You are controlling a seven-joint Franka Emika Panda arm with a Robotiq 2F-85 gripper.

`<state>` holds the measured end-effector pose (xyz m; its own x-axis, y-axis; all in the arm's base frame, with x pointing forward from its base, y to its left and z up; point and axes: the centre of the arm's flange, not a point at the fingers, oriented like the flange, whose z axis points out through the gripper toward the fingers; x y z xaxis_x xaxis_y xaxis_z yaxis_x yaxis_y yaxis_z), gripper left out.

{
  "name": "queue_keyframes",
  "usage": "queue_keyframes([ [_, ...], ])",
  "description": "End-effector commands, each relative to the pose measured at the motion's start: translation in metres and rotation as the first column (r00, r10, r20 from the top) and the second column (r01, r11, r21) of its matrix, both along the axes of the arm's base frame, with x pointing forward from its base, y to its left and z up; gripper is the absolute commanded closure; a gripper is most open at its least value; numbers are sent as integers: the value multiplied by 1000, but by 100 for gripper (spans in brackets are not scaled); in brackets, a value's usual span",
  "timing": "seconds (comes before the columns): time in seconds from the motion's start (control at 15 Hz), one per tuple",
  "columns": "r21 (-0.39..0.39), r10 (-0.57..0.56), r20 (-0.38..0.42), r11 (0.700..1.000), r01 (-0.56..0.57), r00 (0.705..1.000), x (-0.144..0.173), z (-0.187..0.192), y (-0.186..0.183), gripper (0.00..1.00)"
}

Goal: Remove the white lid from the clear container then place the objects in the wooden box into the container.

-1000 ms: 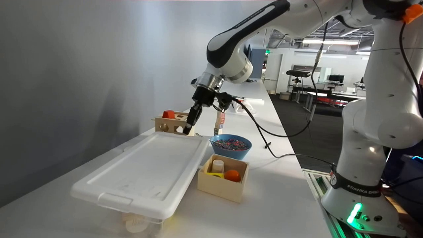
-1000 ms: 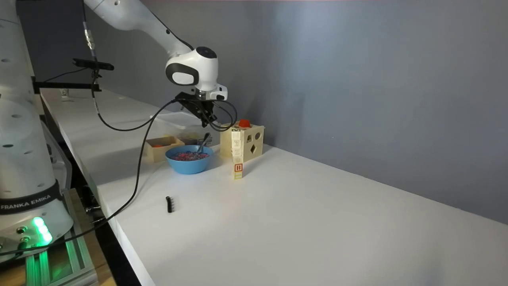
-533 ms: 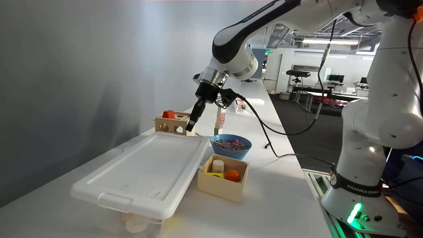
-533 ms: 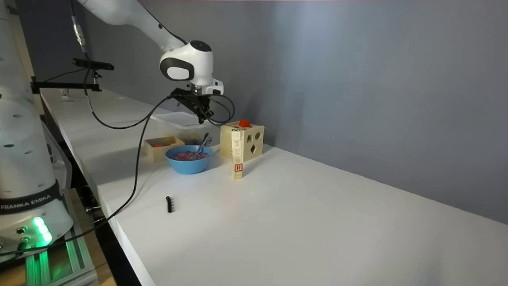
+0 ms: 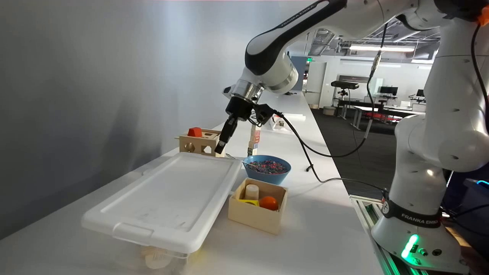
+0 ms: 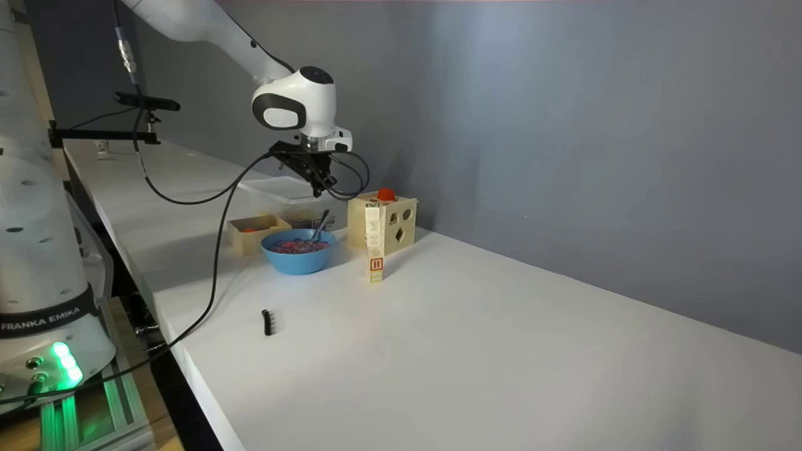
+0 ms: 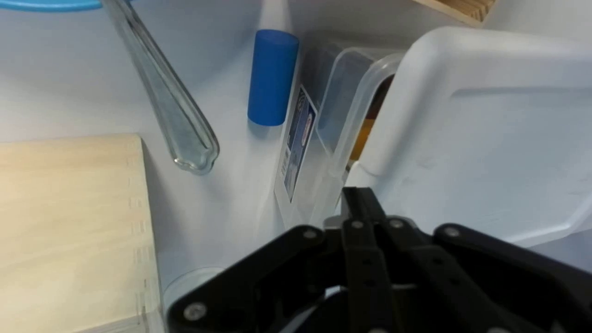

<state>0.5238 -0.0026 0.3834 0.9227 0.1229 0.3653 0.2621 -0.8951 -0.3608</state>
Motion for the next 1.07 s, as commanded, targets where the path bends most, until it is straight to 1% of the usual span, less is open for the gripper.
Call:
queue_keyframes([
  [0.0,-2,-21,5,1000,21,1000,1,-7,3,100],
  [0.33,10,-4,-30,1000,4,1000,6,-20,9,100],
  [0.53,11,21,-34,1000,-20,999,6,-19,15,100],
  [0.8,-4,66,-58,998,-67,996,6,-22,34,100],
  [1.0,-13,101,-58,995,-102,993,8,-24,50,100],
])
